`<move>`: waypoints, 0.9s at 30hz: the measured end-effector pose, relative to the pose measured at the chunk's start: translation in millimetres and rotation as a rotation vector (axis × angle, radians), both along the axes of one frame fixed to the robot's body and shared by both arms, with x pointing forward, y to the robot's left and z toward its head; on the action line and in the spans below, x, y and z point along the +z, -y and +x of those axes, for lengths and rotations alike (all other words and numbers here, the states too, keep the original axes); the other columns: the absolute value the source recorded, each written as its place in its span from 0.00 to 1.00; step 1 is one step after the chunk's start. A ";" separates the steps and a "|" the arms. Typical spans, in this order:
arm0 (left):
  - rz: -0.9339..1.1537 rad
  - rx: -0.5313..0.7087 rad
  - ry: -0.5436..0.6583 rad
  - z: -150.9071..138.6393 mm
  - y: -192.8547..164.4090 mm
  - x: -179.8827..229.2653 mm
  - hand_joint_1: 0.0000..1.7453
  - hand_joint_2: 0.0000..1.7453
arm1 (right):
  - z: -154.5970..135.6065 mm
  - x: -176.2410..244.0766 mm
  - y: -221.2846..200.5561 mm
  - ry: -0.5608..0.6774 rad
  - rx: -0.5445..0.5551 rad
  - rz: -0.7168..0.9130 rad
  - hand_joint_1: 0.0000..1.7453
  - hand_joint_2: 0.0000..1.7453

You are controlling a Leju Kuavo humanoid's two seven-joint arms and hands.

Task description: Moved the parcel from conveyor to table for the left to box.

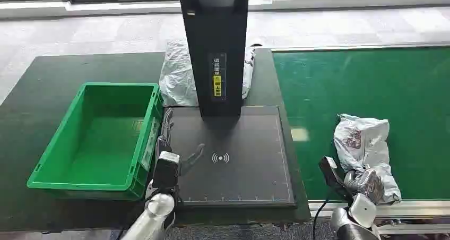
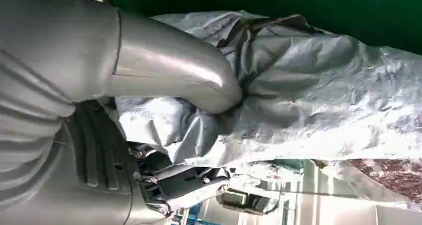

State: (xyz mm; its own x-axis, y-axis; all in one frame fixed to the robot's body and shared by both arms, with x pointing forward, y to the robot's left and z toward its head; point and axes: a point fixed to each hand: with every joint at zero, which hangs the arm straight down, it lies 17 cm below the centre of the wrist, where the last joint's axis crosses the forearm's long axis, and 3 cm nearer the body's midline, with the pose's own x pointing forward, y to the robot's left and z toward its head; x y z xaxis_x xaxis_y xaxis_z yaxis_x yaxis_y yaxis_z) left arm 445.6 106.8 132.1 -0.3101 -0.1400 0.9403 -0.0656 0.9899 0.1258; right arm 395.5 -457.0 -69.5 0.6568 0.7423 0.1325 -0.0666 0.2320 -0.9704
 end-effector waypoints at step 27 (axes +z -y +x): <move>0.046 0.015 0.057 2.5 -12.9 19.3 0.00 1.00 | -1.5 165.3 -407.5 0.445 1.051 0.515 1.00 1.00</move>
